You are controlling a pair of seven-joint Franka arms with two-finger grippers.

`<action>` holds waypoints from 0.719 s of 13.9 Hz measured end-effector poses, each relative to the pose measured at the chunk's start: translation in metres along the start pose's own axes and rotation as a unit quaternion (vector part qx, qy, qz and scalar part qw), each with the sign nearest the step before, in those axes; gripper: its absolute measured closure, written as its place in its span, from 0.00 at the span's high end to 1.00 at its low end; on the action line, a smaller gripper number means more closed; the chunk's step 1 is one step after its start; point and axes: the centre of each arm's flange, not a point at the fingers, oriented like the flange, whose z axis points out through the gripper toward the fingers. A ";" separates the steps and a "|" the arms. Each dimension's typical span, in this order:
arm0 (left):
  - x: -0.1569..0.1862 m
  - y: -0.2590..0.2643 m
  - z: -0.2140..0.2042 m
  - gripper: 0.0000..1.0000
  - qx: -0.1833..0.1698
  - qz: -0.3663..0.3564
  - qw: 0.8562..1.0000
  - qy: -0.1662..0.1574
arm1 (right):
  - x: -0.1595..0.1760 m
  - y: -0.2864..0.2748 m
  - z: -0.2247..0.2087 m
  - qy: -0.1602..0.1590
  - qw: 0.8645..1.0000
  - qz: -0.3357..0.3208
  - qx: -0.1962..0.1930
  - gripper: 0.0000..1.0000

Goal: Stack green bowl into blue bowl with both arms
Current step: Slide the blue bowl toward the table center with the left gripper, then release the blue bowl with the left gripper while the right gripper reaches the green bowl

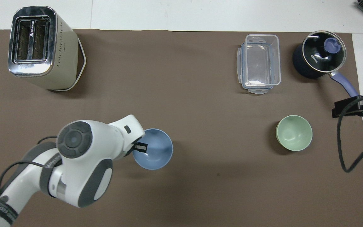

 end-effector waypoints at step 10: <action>-0.027 0.090 0.066 0.34 -0.007 -0.039 0.999 0.024 | 0.015 0.022 0.072 0.018 1.000 0.022 0.001 1.00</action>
